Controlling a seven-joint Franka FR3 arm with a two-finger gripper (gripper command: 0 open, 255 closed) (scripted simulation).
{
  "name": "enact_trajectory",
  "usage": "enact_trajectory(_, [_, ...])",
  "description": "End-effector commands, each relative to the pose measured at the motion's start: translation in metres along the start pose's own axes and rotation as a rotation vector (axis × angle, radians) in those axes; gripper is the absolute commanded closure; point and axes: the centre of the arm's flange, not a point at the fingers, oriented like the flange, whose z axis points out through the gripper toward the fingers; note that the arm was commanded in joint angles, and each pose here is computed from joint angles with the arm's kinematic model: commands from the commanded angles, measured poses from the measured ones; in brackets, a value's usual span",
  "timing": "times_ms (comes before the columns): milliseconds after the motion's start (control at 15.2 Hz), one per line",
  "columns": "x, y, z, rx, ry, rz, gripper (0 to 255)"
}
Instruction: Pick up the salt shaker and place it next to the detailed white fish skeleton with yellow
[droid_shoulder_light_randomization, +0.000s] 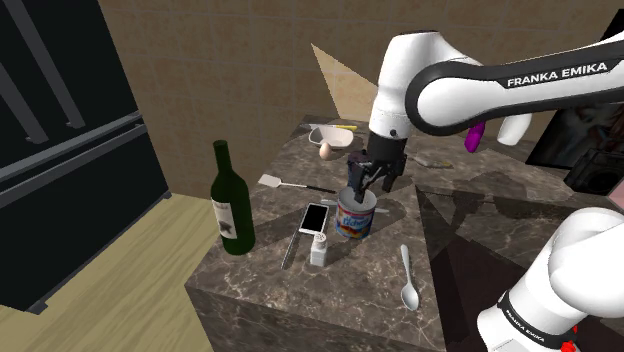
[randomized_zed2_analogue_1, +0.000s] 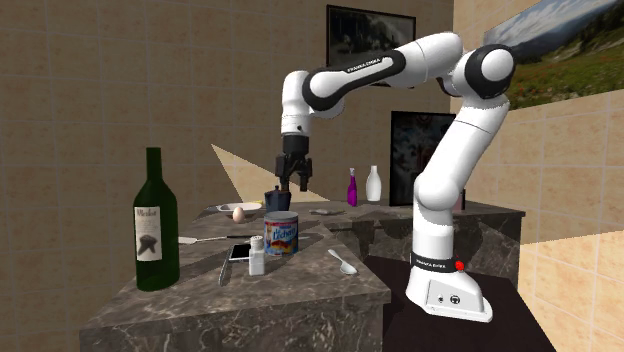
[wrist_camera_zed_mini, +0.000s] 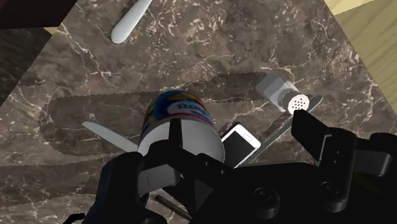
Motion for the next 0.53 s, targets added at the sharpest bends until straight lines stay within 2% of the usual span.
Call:
enact_trajectory(0, [0.003, -0.024, 0.014, -0.007, 0.003, 0.004, 0])
enact_trajectory(462, [0.021, -0.101, 0.068, -0.035, 0.010, 0.013, 0])
